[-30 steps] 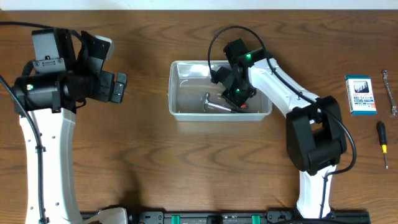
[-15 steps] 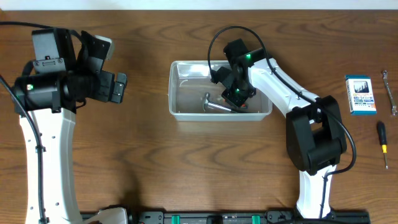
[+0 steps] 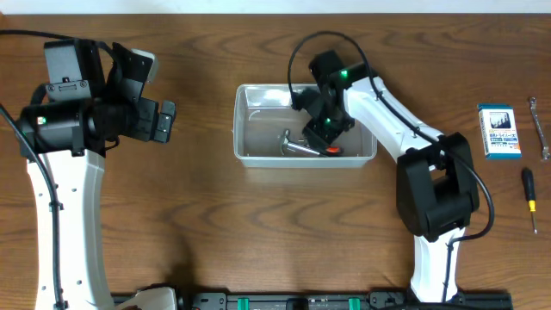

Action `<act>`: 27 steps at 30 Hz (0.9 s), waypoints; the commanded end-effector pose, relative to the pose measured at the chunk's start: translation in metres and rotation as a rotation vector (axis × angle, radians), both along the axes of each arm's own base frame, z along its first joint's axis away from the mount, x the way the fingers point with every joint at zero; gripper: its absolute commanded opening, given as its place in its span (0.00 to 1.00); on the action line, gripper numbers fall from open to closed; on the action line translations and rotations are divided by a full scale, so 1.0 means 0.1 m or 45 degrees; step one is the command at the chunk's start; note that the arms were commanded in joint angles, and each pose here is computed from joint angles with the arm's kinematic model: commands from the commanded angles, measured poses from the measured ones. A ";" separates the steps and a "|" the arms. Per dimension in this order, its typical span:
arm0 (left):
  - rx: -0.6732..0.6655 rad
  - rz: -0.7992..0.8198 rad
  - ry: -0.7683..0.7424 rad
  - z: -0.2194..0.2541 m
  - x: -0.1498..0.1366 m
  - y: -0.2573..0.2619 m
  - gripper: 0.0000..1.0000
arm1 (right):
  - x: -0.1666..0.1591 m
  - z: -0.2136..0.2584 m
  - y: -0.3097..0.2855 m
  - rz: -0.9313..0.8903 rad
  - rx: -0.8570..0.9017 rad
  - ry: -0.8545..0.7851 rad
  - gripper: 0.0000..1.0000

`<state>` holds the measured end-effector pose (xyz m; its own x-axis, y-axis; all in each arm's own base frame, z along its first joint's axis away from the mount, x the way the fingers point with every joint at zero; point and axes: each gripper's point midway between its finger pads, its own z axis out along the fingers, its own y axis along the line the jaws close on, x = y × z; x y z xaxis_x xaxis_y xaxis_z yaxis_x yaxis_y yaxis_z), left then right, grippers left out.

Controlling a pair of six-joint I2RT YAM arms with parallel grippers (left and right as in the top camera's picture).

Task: Pack container
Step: 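Lower the pliers into the container and open the right gripper, then raise the right gripper and move it right toward the screwdriver box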

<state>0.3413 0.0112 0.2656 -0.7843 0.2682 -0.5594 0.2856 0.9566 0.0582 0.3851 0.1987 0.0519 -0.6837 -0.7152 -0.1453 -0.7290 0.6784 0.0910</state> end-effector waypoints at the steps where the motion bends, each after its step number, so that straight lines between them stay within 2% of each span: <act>1: -0.015 0.001 0.001 0.00 0.01 0.00 0.98 | 0.22 0.38 0.14 -0.009 0.065 -0.105 0.80; 2: -0.015 0.001 0.000 0.00 0.01 0.00 0.98 | 0.26 0.49 0.15 -0.010 0.074 -0.125 0.84; 4: -0.015 0.001 0.001 -0.01 0.01 0.00 0.98 | 0.32 0.68 0.18 -0.009 0.091 -0.162 0.99; 9: -0.015 0.001 0.001 0.00 0.01 0.00 0.98 | 0.38 1.19 0.20 -0.011 0.119 -0.238 0.99; 14: -0.015 0.001 0.001 0.00 0.01 0.00 0.98 | 0.31 1.70 0.03 -0.053 0.077 -0.310 0.99; 20: -0.015 0.001 0.001 0.00 0.01 0.00 0.98 | 0.19 2.27 -0.51 -0.373 0.005 -0.422 0.99; 27: -0.015 0.001 0.001 -0.01 0.01 0.00 0.98 | -0.18 2.81 -1.26 -0.670 0.023 -0.488 0.99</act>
<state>0.3413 0.0112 0.2656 -0.7844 0.2678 -0.5594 0.2853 0.9567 0.0580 0.3805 0.1040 0.2991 -0.8271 -0.4092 -0.3853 -0.4095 0.9083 -0.0856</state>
